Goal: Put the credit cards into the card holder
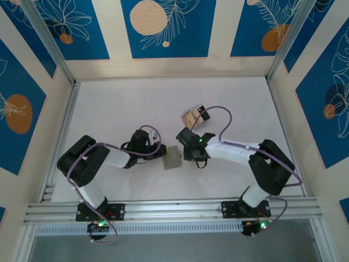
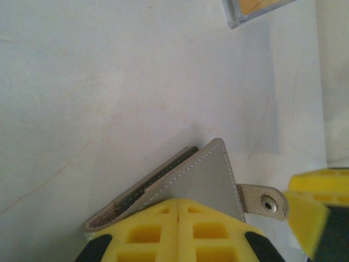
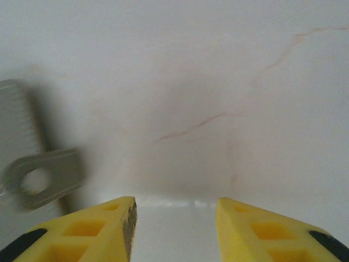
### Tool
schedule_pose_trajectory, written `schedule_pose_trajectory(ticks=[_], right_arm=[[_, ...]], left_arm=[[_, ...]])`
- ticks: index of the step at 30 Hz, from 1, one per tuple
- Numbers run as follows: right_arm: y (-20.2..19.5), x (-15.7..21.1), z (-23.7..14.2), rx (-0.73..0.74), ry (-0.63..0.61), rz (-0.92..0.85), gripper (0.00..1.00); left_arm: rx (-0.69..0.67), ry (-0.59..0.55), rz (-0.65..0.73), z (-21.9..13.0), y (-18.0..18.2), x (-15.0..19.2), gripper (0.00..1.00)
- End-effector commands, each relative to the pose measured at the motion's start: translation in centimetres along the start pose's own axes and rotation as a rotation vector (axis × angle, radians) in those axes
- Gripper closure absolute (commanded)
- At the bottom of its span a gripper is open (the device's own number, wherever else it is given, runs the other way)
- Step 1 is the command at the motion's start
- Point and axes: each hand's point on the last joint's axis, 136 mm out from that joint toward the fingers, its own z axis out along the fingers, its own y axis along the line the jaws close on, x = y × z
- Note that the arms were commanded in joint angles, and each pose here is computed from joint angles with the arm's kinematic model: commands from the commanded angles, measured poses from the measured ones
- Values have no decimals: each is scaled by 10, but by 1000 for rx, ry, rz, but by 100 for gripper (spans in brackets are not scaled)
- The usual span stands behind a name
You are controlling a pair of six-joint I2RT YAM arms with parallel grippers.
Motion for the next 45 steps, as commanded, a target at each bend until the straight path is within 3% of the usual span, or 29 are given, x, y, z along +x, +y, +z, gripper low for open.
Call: schedule_pose_trajectory(ticks=[1, 3, 6, 9, 16, 27, 45], right_arm=[[26, -25, -40, -79, -143, 5, 67], [42, -29, -57, -131, -177, -39, 78], [70, -26, -63, -239, -123, -90, 95], [90, -21, -48, -295, -45, -114, 100], [91, -16, -1, -260, 62, -71, 100], [37, -17, 17, -65, 74, 8, 100], [32, 5, 49, -132, 226, 112, 100]], left_arm=[[-171, 135, -87, -4, 50, 46, 100], [-174, 136, -88, -5, 51, 47, 100], [-176, 138, -88, -5, 52, 48, 100], [-175, 137, -90, -5, 52, 48, 100], [-170, 134, -81, -5, 49, 47, 100], [-172, 142, -79, -5, 52, 51, 100], [-83, 160, 43, -25, -3, 27, 100]])
